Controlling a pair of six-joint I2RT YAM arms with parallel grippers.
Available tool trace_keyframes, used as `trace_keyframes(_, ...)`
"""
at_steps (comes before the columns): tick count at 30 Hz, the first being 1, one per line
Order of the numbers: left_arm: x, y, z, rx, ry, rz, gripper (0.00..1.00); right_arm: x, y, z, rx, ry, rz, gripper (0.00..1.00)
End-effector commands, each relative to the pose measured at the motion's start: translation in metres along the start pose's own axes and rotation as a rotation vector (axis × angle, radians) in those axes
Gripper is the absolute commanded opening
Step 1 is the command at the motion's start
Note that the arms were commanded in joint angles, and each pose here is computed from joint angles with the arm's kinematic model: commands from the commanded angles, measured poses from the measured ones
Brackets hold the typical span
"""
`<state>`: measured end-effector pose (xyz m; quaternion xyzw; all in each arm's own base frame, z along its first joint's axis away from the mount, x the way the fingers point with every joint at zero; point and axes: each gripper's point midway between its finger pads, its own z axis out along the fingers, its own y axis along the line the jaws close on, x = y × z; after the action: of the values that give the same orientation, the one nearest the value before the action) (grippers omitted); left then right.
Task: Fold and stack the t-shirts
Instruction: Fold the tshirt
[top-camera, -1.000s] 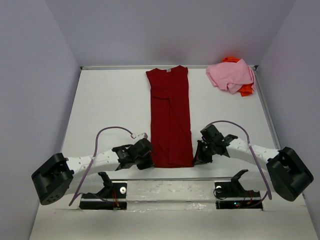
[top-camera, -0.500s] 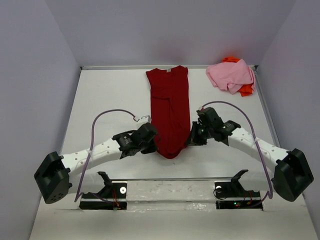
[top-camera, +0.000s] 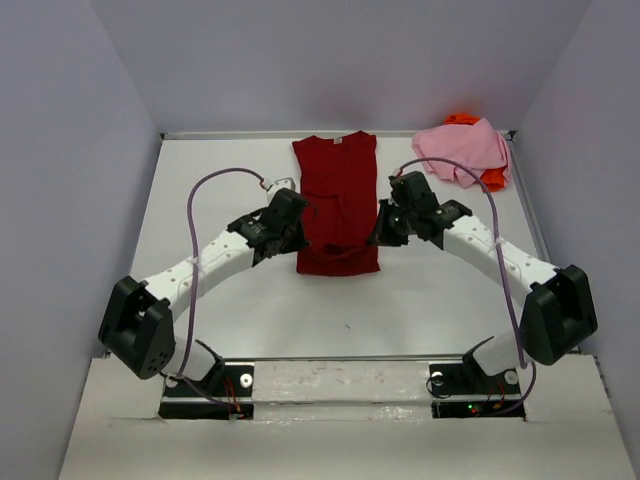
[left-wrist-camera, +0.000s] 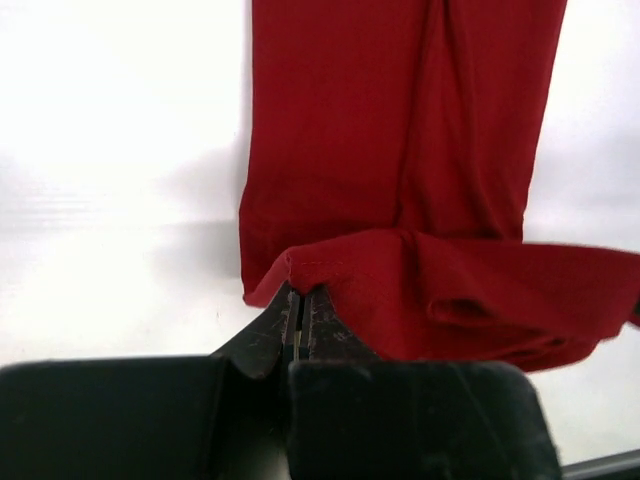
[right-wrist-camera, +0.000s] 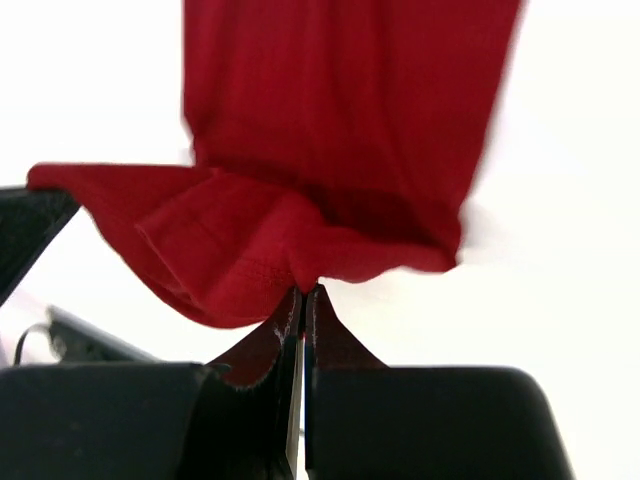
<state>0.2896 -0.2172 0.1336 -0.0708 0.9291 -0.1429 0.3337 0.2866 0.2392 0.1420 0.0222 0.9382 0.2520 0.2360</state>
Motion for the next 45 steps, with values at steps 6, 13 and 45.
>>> trace_keyframes(6,-0.063,-0.006,0.022,0.010,-0.072,0.052,0.00,-0.077,-0.001,0.001,0.007,-0.127,-0.054,0.00)
trace_keyframes(13,-0.070,-0.014,0.042,0.043,-0.036,0.068,0.00,-0.094,-0.010,0.006,0.006,-0.146,-0.035,0.00)
trace_keyframes(45,-0.103,0.002,0.116,0.016,0.003,0.075,0.00,-0.153,-0.039,0.060,0.016,-0.196,-0.017,0.00)
